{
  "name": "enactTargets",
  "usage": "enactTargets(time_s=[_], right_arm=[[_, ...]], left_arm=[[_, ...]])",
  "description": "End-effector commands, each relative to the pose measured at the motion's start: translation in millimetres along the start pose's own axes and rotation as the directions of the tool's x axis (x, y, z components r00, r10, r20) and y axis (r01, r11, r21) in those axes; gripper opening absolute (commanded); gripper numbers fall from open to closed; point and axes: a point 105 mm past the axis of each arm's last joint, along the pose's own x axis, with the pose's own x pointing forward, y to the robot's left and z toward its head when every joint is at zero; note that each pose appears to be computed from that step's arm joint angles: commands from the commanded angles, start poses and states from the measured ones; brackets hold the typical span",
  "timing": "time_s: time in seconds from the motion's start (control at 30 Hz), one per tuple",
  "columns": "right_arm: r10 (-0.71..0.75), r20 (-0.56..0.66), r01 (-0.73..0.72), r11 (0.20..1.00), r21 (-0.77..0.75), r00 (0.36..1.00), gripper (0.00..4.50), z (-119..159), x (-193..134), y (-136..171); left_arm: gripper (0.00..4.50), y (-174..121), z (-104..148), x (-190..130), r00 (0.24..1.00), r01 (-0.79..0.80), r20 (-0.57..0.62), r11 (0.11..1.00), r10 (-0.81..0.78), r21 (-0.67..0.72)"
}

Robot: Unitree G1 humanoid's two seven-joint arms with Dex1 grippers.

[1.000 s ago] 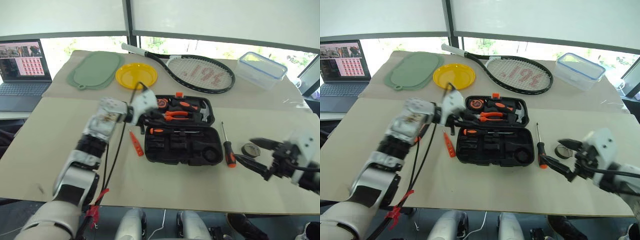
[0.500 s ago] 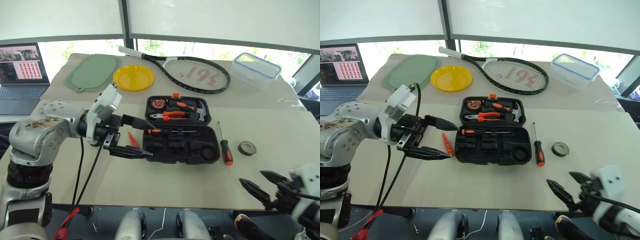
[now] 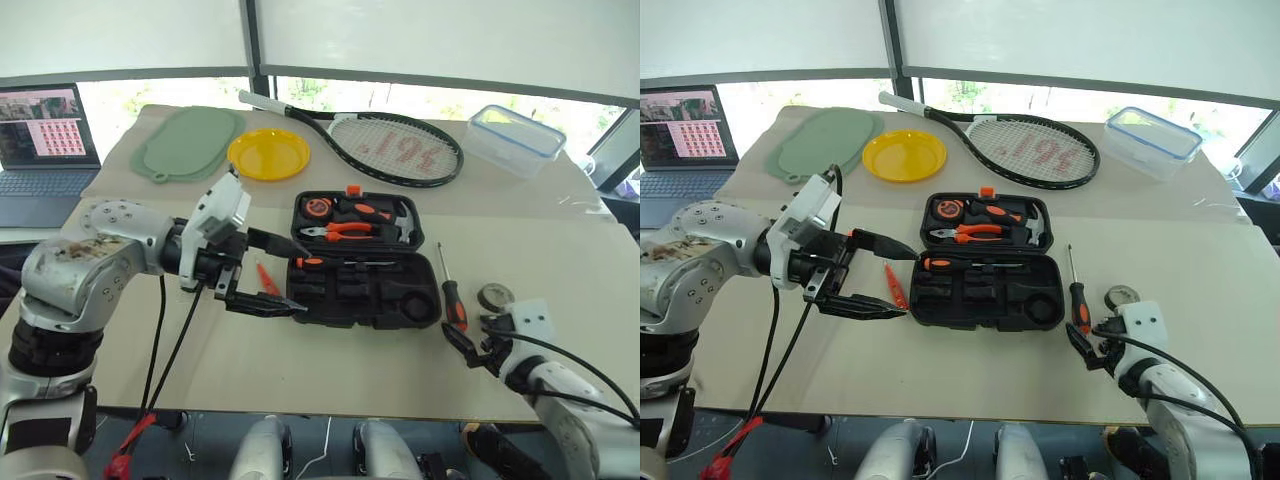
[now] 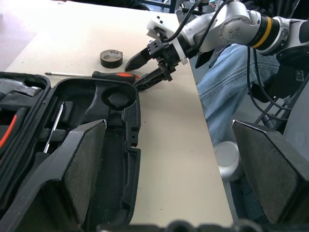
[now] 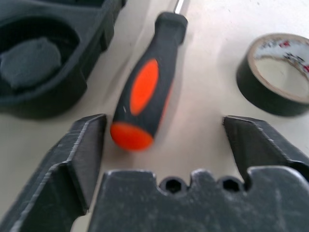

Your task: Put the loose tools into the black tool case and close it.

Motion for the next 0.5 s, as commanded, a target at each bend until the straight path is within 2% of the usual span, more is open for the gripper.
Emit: enactTargets(time_s=[0.03, 0.1, 0.13, 0.17, 0.2, 0.33, 0.43, 0.5], right_arm=[[-0.082, 0.022, 0.082, 0.997, 0.0, 0.996, 2.74, -1, 1, -11], [-0.124, 0.038, 0.124, 0.992, 0.006, 0.992, 2.15, -1, 0, -14], [-0.138, 0.048, 0.137, 0.99, 0.018, 0.989, 1.67, -1, -1, -15], [-0.144, 0.056, 0.143, 0.989, 0.028, 0.988, 1.45, 0, -3, -14], [-0.149, 0.066, 0.147, 0.989, 0.033, 0.987, 1.05, 1, -5, -13], [-0.167, 0.118, 0.164, 0.986, 0.034, 0.979, 1.02, 14, -17, -14], [-0.127, 0.225, 0.122, 0.992, 0.035, 0.966, 1.02, 51, -27, -17], [-0.008, 0.285, 0.014, 1.0, -0.018, 0.958, 1.02, 77, -27, -11]], left_arm=[[4.5, 2, 6, -1, 1.0, -0.013, -0.009, 0.999, 0.014, 0.046], [4.5, 3, 6, -2, 1.0, -0.019, -0.009, 0.999, 0.019, 0.047], [4.5, 4, 6, -2, 1.0, -0.022, -0.01, 0.999, 0.022, 0.048], [4.5, 5, 6, -2, 1.0, -0.026, -0.012, 0.998, 0.027, 0.051], [4.5, 5, 5, -3, 0.999, -0.032, -0.014, 0.998, 0.032, 0.053], [4.5, 7, 4, -6, 0.999, -0.051, -0.016, 0.997, 0.052, 0.051], [4.5, 4, -3, -10, 0.997, -0.059, -0.041, 0.998, 0.061, 0.035], [4.5, 0, -6, -12, 0.997, -0.058, -0.055, 0.998, 0.06, 0.024]])
